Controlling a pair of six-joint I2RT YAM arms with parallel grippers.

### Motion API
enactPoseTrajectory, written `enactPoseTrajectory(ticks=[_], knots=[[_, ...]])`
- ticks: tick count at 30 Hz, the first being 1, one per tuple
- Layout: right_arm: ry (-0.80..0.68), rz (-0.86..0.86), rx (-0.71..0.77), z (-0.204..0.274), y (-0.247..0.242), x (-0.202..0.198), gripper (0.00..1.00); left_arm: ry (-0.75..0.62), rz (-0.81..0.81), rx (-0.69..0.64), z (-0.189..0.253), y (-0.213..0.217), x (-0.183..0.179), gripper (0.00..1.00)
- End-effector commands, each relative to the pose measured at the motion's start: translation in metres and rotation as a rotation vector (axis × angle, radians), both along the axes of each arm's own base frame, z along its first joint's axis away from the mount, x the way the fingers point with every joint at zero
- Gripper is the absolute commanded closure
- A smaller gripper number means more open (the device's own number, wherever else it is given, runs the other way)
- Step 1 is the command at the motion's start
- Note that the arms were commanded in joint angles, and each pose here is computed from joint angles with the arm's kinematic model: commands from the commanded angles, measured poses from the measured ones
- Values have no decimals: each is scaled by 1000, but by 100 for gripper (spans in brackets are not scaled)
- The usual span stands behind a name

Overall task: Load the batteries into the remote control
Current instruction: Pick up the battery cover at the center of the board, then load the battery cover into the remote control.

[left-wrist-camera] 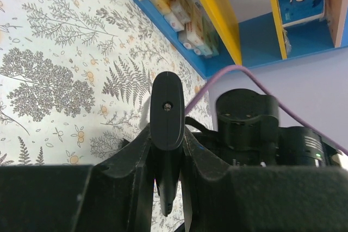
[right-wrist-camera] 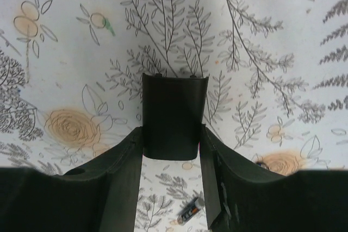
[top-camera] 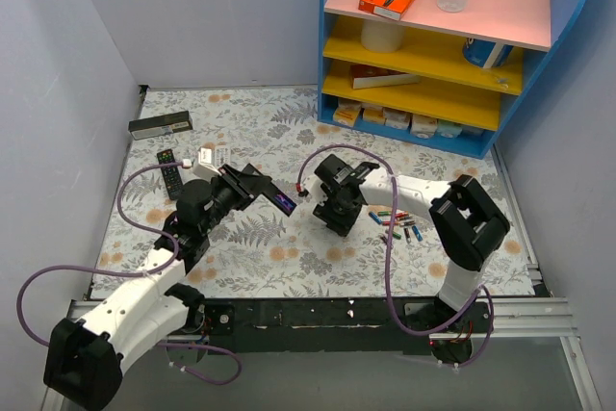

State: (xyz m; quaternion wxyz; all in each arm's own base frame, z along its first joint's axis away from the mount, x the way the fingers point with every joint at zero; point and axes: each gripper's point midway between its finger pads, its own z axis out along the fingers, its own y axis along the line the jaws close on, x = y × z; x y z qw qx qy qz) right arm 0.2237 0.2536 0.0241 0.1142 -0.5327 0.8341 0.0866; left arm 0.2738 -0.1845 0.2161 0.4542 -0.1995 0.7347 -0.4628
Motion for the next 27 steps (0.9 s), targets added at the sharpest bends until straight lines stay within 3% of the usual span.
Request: enactPoseTrajectory(ticks=[1,8,17,27], knots=[[-40,-72,26,31,-9,-4,70,-45,-45,-70,8,-11,3,97],[-130,-149,107,89,-11,0,71,-40,-110,-113,-5,-26,9,97],[-118,-219,265,159,10,-6,71,-56,-188,-171,-8,-47,19,98],[-131,-248,343,197,34,-8,69,-68,-231,-217,-2,-67,29,99]])
